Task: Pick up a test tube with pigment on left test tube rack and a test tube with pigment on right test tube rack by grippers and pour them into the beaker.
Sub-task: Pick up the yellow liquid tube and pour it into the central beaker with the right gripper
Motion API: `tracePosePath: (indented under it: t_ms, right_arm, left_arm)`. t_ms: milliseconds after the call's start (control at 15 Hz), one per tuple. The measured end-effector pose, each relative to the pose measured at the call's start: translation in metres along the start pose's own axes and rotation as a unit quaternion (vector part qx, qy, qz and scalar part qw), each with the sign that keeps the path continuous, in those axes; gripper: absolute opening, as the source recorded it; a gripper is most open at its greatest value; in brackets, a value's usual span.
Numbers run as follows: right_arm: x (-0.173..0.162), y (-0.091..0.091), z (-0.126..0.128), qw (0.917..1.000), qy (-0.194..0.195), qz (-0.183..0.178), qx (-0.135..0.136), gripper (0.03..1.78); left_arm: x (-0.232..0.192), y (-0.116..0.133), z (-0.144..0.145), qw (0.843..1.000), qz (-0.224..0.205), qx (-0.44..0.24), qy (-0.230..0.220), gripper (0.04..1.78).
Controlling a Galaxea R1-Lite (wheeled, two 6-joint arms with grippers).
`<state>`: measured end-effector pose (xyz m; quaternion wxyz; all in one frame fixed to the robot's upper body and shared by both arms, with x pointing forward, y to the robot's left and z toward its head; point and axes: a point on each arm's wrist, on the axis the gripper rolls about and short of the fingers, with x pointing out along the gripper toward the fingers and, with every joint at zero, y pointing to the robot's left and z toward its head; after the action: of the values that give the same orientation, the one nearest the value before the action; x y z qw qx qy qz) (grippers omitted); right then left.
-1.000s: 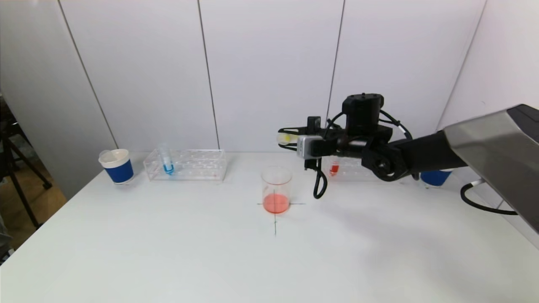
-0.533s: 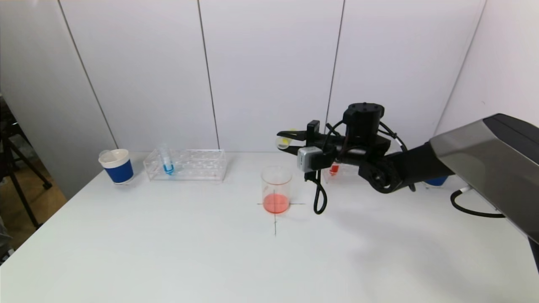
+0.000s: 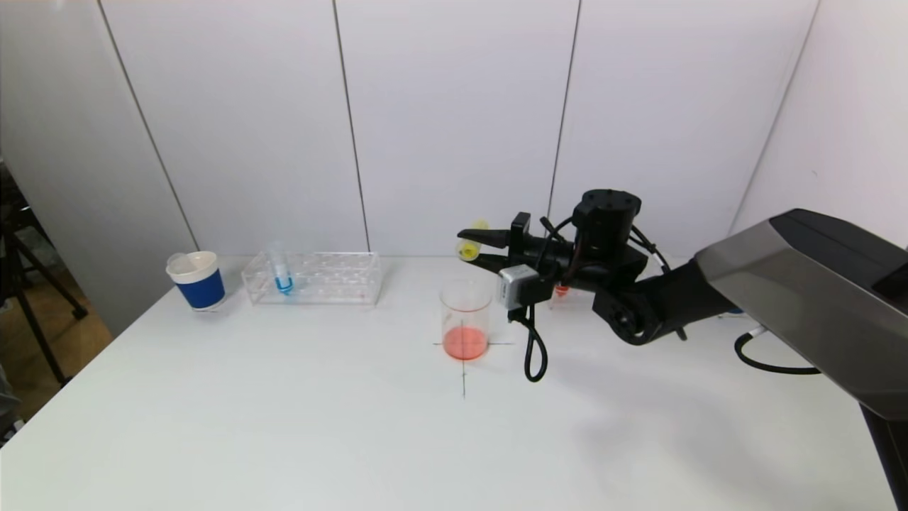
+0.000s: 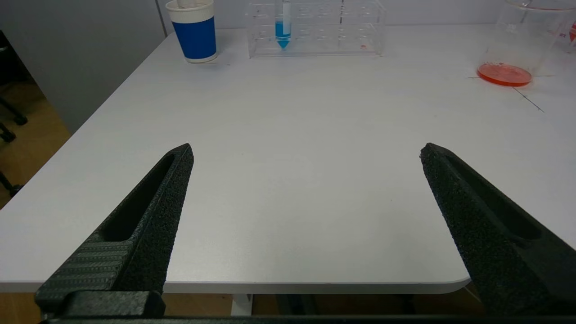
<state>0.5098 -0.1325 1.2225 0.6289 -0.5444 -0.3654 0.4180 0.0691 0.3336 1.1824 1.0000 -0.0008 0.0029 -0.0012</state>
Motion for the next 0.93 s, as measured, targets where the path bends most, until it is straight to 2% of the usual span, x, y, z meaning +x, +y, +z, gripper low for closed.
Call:
tracePosePath:
  t_ms: [400, 600, 933]
  right_arm:
    - [0.0, 0.009, -0.004, 0.9995, 0.004, 0.007, -0.029, 0.47]
    - [0.0, 0.013, -0.008, 0.9993, 0.008, 0.011, -0.035, 0.47]
    - [-0.001, 0.013, -0.015, 0.9981, 0.014, 0.011, -0.059, 0.47]
  left_arm:
    - [0.0, 0.0, 0.0, 1.0, 0.0, 0.0, 0.0, 1.76]
    - [0.0, 0.0, 0.0, 1.0, 0.0, 0.0, 0.0, 1.76]
    - [0.0, 0.0, 0.0, 1.0, 0.0, 0.0, 0.0, 1.76]
